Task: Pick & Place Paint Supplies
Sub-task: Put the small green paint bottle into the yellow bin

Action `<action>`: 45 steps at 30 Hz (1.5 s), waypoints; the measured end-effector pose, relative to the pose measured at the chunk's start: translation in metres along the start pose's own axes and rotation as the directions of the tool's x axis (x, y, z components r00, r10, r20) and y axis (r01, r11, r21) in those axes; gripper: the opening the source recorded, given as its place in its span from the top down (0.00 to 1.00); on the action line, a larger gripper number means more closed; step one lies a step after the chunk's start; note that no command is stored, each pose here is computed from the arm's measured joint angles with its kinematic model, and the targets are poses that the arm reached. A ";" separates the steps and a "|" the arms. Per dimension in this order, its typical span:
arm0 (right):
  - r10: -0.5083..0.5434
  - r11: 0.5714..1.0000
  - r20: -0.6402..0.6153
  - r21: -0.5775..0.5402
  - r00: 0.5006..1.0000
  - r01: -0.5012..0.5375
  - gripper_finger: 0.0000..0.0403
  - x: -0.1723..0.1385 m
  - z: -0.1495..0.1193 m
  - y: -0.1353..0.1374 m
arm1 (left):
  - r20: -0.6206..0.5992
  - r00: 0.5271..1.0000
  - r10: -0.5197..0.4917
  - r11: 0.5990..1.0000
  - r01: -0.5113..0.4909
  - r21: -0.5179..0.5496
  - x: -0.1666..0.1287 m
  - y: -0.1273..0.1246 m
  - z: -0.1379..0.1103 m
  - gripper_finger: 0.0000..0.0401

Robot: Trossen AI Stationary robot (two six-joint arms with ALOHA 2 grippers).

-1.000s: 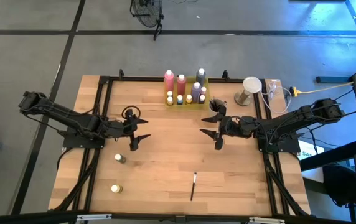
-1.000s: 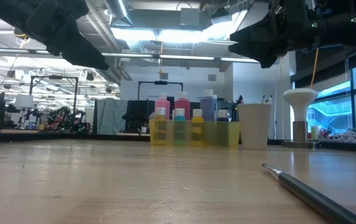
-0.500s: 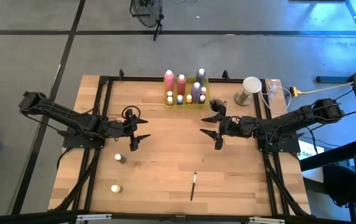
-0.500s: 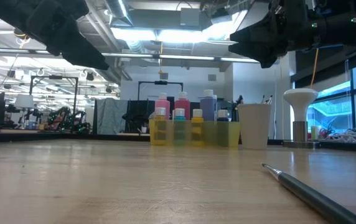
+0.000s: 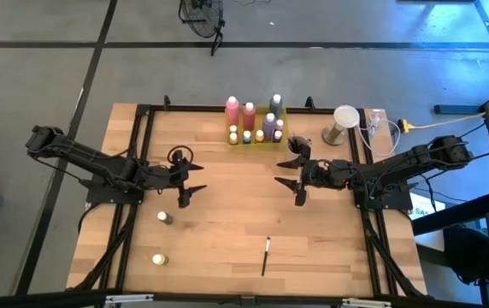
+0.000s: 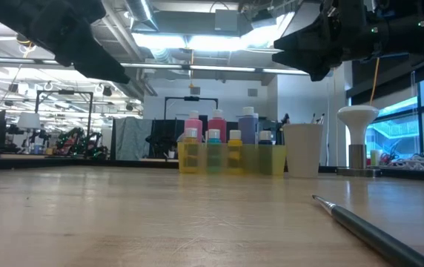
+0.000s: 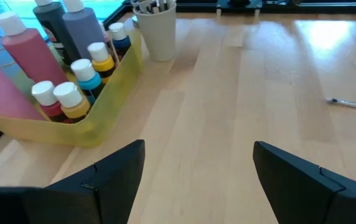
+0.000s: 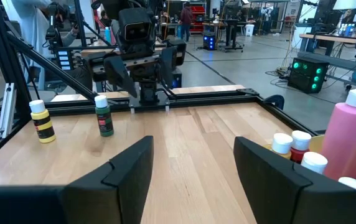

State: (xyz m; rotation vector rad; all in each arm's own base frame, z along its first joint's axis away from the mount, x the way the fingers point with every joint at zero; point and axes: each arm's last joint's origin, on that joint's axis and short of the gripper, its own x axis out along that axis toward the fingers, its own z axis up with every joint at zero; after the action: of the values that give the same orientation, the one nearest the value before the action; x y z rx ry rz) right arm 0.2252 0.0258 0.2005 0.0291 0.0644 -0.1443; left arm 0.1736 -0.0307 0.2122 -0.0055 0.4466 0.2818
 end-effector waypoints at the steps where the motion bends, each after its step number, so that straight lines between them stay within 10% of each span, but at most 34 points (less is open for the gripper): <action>1: 0.000 1.000 0.000 0.000 1.000 0.000 0.44 0.000 0.000 0.000 | -0.005 1.000 -0.010 1.000 0.010 -0.004 0.000 0.000 0.000 0.26; 14: 0.000 1.000 0.000 0.000 1.000 0.000 0.44 0.000 0.000 0.000 | -0.100 0.991 -0.092 0.996 0.092 -0.006 -0.002 -0.002 -0.003 0.26; 26: -0.001 1.000 -0.010 -0.007 1.000 0.001 0.44 0.000 -0.001 0.000 | -0.365 0.909 -0.203 0.965 0.124 -0.230 -0.031 -0.004 0.019 0.26; 32: -0.001 1.000 -0.020 -0.014 1.000 0.001 0.44 0.000 -0.002 0.000 | -0.553 0.802 -0.224 0.873 -0.087 -0.480 -0.051 0.002 0.024 0.26; 45: -0.001 1.000 -0.014 -0.012 1.000 0.001 0.44 0.000 -0.001 0.000 | -0.741 0.568 -0.358 0.641 -0.428 -0.637 -0.062 0.001 0.014 0.26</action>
State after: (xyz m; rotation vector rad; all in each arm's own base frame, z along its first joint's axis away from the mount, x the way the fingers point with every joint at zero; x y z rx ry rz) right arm 0.2250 0.0257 0.1991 0.0183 0.0789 -0.1448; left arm 0.1261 -0.0457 0.2513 -1.0708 1.2779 0.5060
